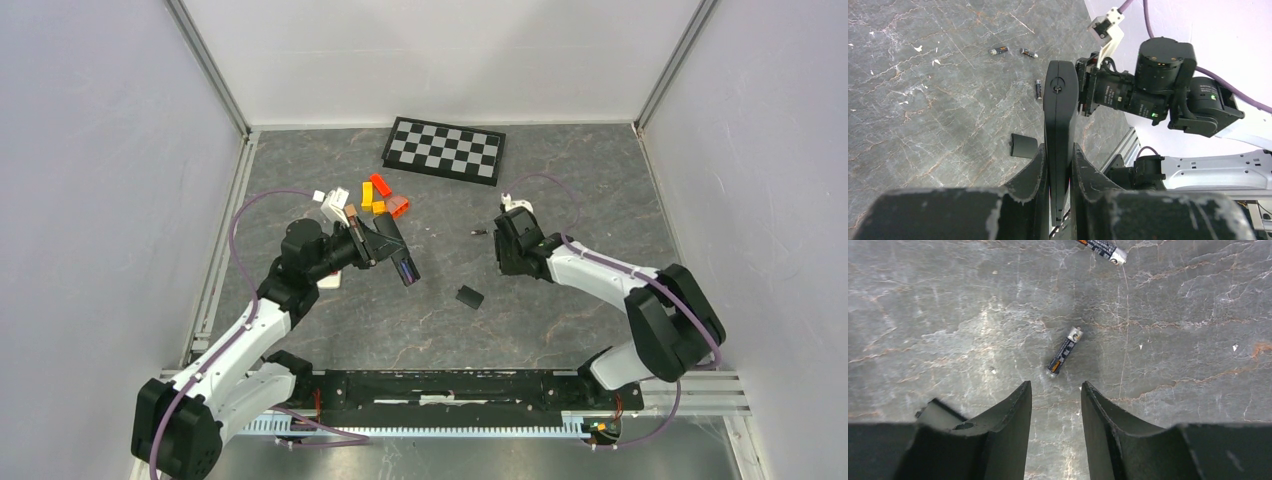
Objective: Load the batteries into the remote control
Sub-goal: Pick up the battery from the center of the board.
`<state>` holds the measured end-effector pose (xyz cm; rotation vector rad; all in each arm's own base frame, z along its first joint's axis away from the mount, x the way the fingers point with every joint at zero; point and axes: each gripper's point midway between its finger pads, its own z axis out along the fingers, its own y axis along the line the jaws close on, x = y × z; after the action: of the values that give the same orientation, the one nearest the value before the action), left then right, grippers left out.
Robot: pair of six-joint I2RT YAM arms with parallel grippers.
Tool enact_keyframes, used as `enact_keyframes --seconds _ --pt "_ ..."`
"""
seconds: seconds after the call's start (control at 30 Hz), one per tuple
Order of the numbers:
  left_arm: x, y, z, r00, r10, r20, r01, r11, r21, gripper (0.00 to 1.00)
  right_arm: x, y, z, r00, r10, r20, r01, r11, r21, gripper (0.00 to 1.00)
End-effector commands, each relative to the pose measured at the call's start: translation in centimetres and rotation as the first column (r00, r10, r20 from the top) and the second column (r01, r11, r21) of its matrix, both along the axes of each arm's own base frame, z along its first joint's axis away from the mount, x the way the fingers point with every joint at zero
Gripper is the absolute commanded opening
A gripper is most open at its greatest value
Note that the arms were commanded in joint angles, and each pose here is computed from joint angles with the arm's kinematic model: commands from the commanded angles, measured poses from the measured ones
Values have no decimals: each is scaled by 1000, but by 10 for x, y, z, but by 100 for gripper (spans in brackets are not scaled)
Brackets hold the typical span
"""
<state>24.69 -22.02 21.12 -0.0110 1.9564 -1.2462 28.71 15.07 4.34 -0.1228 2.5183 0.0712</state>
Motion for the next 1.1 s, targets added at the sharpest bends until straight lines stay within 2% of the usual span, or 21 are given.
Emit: enact_keyframes --seconds 0.0,0.13,0.37,0.47,0.57,0.63,0.67,0.77,0.83,1.0,1.07 --pt "0 1 9 997 -7 73 6 1000 10 2 15 -2 -1 997 -59 40 60 998 -16 45" --pt "-1 -1 11 996 -21 83 21 1000 7 2 17 -5 -5 997 -69 46 70 997 -33 45" --pt "-3 -2 14 995 -29 92 29 1000 1 2 24 -1 8 996 -6 87 8 1000 -30 48" --pt "-3 -1 16 995 -29 97 29 1000 -2 2 31 -5 22 988 63 142 -54 997 -60 54" --pt "-4 -1 18 994 -32 102 32 999 -5 2 40 -13 41 963 192 190 -167 976 -142 56" --pt "-5 -1 19 994 -31 106 31 1000 -3 2 42 -11 51 913 350 208 -307 928 -213 57" --pt "-5 -1 18 994 -29 104 30 1000 -2 2 41 -7 54 865 458 203 -405 878 -254 58" --pt "-5 -1 18 995 -29 99 29 1000 -2 2 19 7 50 663 742 103 -689 658 -305 63" --pt "-4 -1 17 995 -29 94 29 1000 2 2 10 9 48 564 825 22 -780 541 -314 64" --pt "-3 -3 20 997 -32 74 33 999 -7 2 11 3 30 466 867 -179 -869 410 -276 62" --pt "-2 -4 24 996 -41 77 42 999 -12 2 17 -8 19 481 838 -256 -865 406 -295 61"
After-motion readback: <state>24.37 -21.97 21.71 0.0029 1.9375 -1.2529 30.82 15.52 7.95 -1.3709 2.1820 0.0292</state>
